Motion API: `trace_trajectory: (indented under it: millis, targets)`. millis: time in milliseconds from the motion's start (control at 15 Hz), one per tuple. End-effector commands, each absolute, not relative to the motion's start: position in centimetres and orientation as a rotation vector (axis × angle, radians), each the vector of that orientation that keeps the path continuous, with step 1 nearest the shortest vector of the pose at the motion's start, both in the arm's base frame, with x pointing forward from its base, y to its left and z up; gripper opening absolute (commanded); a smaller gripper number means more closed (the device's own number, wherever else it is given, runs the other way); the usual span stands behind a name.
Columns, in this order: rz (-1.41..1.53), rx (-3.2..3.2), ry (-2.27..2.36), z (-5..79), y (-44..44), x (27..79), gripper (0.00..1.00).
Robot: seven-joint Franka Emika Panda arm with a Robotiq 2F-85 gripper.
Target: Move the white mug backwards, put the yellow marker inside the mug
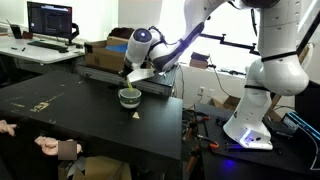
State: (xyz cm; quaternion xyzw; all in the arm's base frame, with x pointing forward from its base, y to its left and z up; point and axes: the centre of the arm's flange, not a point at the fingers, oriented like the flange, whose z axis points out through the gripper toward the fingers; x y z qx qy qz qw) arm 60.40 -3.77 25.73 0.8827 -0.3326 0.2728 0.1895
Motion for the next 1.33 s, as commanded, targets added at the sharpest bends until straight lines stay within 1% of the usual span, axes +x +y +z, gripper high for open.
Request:
trace_trajectory:
  millis: [0,200,400,467,533,867,1267]
  targets:
    - [0.772,2.453,-0.945,25.4,-3.6,61.4,0.45]
    - [0.764,2.457,-0.948,25.3,-3.5,61.5,0.66]
    - [0.762,2.456,-0.951,25.3,-3.5,61.5,0.89]
    - [0.761,2.455,-0.953,25.3,-3.5,61.4,0.96]
    - [0.761,2.456,-0.957,25.5,-3.5,61.2,1.0]
    - [0.744,2.489,-0.999,26.7,-3.9,59.9,1.0]
    - [0.648,2.544,-1.109,28.6,-5.2,57.6,1.0]
